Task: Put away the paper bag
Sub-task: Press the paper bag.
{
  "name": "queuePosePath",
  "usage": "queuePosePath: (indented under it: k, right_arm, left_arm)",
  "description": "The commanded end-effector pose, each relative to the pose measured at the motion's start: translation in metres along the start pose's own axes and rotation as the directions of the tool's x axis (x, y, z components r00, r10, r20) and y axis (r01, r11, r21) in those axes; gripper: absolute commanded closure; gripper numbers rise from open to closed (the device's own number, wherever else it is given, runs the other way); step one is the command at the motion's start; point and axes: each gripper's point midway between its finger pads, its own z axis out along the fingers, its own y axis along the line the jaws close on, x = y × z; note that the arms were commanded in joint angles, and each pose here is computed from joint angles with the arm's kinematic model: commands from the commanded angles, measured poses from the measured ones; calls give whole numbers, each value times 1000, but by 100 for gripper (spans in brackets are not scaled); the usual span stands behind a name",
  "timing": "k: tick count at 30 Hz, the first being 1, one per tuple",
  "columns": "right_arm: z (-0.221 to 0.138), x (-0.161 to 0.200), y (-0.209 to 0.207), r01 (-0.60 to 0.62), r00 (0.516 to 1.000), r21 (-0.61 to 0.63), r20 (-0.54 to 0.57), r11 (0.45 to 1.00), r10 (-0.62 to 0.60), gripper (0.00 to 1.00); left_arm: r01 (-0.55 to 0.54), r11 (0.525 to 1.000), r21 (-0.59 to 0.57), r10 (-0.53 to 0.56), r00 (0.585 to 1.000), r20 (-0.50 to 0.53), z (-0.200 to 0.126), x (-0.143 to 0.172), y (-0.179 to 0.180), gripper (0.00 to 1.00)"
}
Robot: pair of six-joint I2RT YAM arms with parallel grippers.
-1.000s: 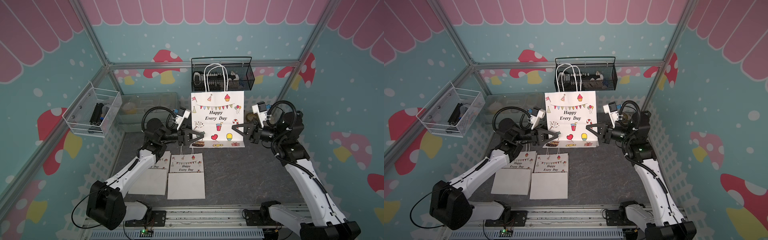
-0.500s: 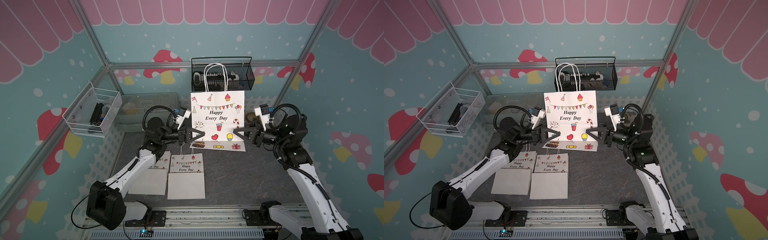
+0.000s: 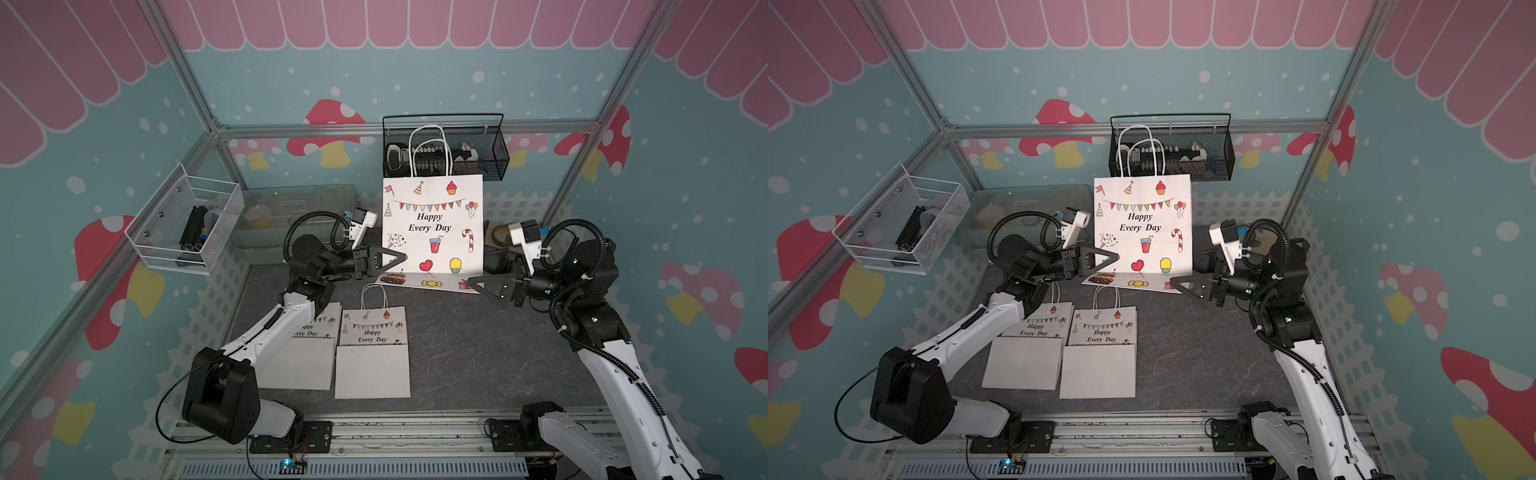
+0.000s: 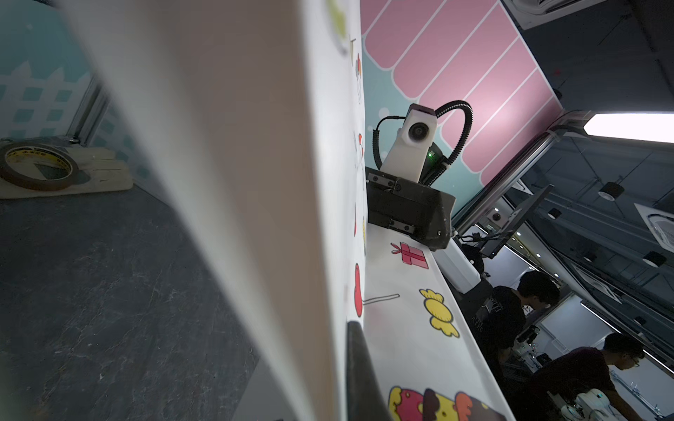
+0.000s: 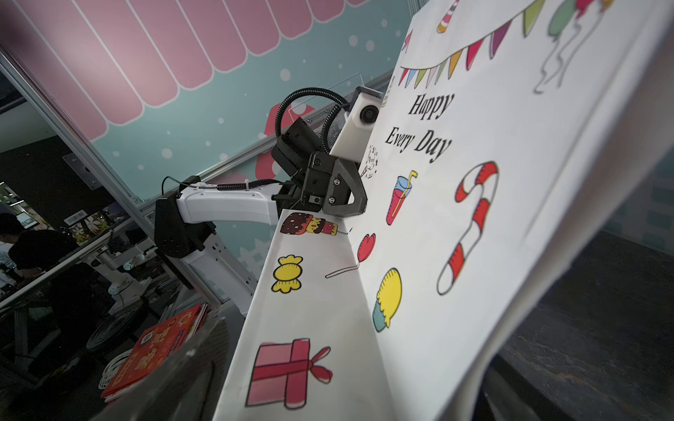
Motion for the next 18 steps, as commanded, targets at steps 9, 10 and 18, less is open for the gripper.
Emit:
queuePosePath:
  k: [9, 10, 18]
  right_arm:
    - [7, 16, 15, 66, 997, -24, -43, 998, -67, 5]
    - [8, 18, 16, 70, 996, -23, -49, 997, -71, 5]
    - [8, 15, 26, 96, 995, -44, -36, 994, -97, 1]
  left_arm:
    - [0, 997, 80, -9, 993, 120, -12, -27, -14, 100]
    - [3, 996, 85, -13, 992, 122, -12, -27, -14, 100]
    - [17, 997, 76, -27, 992, 122, -14, -27, -7, 100]
